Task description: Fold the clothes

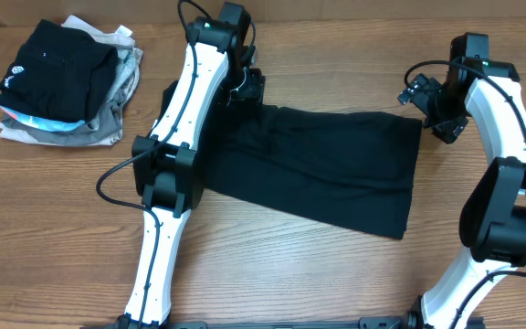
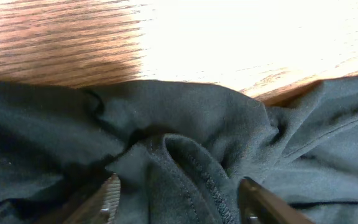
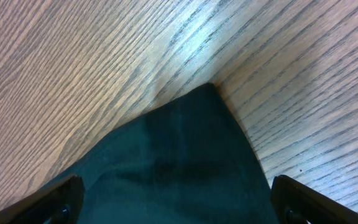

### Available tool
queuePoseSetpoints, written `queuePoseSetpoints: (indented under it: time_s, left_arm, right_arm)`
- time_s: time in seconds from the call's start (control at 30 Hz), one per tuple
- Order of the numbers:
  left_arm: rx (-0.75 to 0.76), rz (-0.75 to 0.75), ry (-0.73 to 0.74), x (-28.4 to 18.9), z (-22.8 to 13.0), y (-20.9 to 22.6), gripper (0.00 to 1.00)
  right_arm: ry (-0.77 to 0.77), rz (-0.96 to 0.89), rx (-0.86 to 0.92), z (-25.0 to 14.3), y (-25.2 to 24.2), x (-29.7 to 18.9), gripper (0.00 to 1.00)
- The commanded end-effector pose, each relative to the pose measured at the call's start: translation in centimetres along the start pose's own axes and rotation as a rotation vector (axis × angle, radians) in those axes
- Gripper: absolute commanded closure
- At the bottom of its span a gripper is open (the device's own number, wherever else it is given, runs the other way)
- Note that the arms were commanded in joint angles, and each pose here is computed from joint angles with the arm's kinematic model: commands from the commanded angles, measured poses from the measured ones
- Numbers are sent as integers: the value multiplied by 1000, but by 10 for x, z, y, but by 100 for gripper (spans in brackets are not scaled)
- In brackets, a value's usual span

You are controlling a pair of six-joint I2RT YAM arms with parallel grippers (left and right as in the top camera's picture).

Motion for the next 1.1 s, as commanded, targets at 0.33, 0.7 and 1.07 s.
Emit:
queuePoseSetpoints:
  time_s: [0.33, 0.7, 1.07]
  left_arm:
    - [0, 15, 73, 23, -12, 6, 46]
    - [1, 16, 84, 24, -15, 4, 96]
    - [-63, 121, 184, -14, -41, 35, 96]
  right_arm:
    - [-10, 10, -11, 1, 4, -3, 0]
    - [-9, 10, -10, 1, 4, -3, 0]
    - [-8, 9, -14, 0, 4, -3, 0]
Point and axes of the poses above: each gripper's point midway between its finger pads, its own x axis out along the fingers, its own y axis along the line the jaws close on, z = x × y, the point moved 3 cm from there along -x, back along the fingers, and after that the axes turned 1 degree about x, right-handed, at the moved point
